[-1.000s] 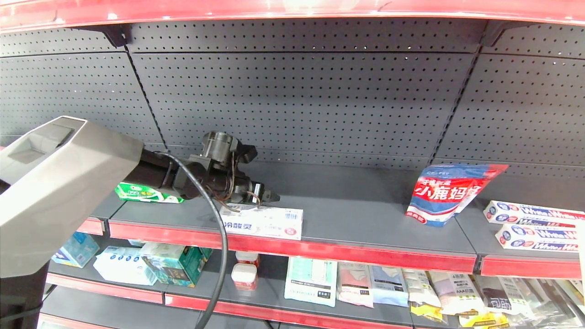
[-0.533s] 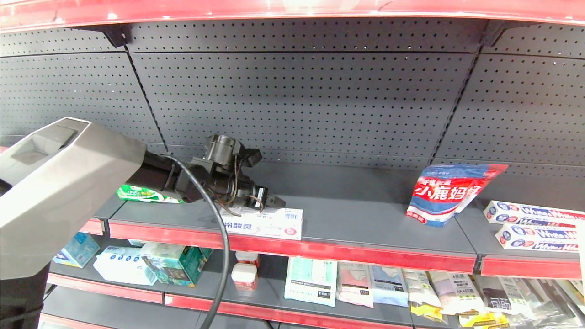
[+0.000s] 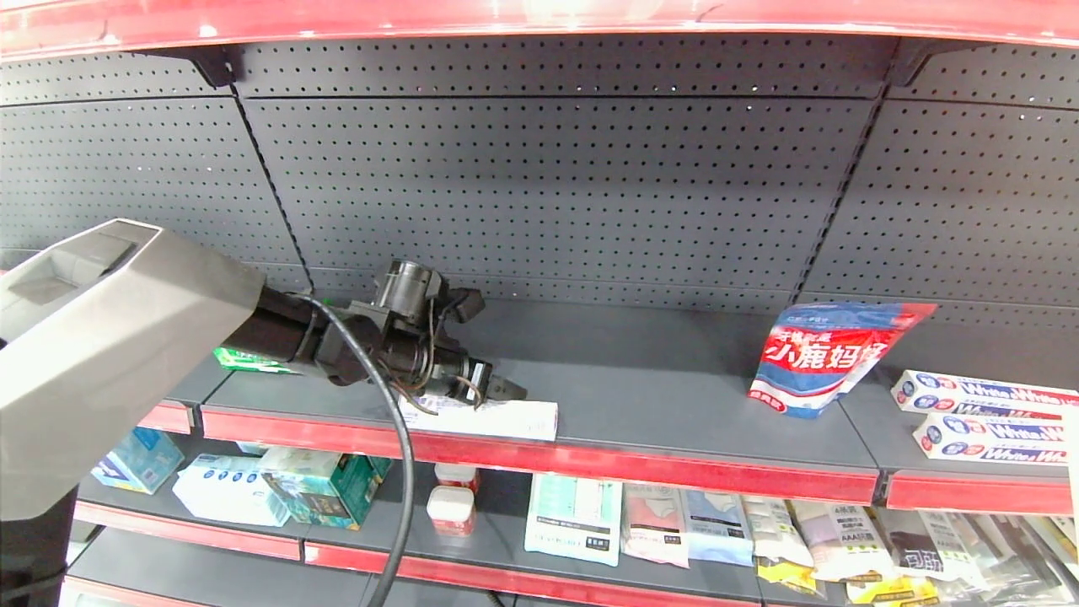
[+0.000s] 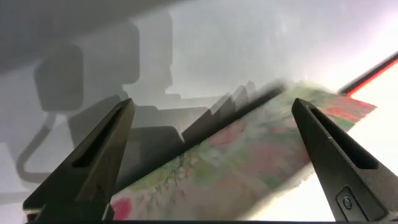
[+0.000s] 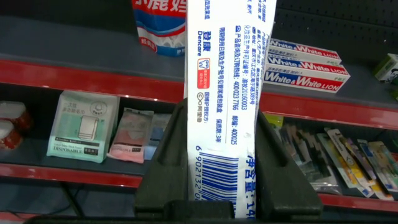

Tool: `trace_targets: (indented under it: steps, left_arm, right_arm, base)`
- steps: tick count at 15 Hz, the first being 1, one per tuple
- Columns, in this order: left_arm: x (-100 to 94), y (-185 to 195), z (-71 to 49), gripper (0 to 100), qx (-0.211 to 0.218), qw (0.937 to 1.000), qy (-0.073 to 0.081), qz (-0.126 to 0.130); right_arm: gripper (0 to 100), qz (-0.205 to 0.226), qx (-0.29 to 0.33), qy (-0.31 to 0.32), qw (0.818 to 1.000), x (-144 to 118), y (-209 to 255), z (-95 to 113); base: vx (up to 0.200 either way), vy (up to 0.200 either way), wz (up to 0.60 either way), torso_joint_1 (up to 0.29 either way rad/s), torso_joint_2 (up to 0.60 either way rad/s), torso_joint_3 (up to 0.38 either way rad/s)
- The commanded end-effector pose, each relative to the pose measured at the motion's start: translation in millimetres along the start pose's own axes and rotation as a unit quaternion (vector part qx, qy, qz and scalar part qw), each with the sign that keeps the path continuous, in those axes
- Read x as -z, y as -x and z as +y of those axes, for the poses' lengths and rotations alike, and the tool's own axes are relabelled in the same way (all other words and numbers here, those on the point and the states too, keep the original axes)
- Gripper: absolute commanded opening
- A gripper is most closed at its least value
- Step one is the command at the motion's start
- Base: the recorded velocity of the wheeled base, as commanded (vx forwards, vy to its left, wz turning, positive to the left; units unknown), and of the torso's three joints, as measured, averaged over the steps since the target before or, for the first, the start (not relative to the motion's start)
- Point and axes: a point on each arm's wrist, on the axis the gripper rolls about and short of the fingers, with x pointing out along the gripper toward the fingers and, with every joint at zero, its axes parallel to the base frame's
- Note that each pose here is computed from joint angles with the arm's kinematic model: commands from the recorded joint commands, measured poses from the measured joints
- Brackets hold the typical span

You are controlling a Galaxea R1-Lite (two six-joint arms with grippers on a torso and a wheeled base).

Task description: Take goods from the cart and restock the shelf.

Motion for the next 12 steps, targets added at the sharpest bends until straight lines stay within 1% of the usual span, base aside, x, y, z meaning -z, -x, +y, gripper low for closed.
trace_targets:
  steps: [1, 7, 11, 12]
  left_arm:
    - [-0.5, 2.2, 0.2, 100, -0.001, 1.0, 0.0, -0.002]
    - [-2.6, 3.0, 2.8, 100, -0.005, 1.0, 0.001, -0.007]
    - [-9.5, 5.9, 4.6, 100, -0.007, 0.9998, 0.002, -0.02]
    - [-12.0, 7.7, 7.4, 100, -0.01, 0.9996, 0.003, -0.025]
  right_arm:
    - [0, 0.001, 0.0, 0.0, 1.0, -0.1, -0.1, 0.0]
    - [0, 0.001, 0.0, 0.0, 1.0, -0.1, -0.1, 0.0]
    - [0, 0.001, 0.0, 0.0, 1.0, -0.1, -0.1, 0.0]
    - [0, 0.001, 0.0, 0.0, 1.0, -0.1, -0.1, 0.0]
  base:
    - [0.0, 0.0, 0.0, 0.0, 0.0, 0.0]
    - [0.0, 0.0, 0.0, 0.0, 0.0, 0.0]
    - [0.0, 0.0, 0.0, 0.0, 0.0, 0.0]
    - [0.0, 0.0, 0.0, 0.0, 0.0, 0.0]
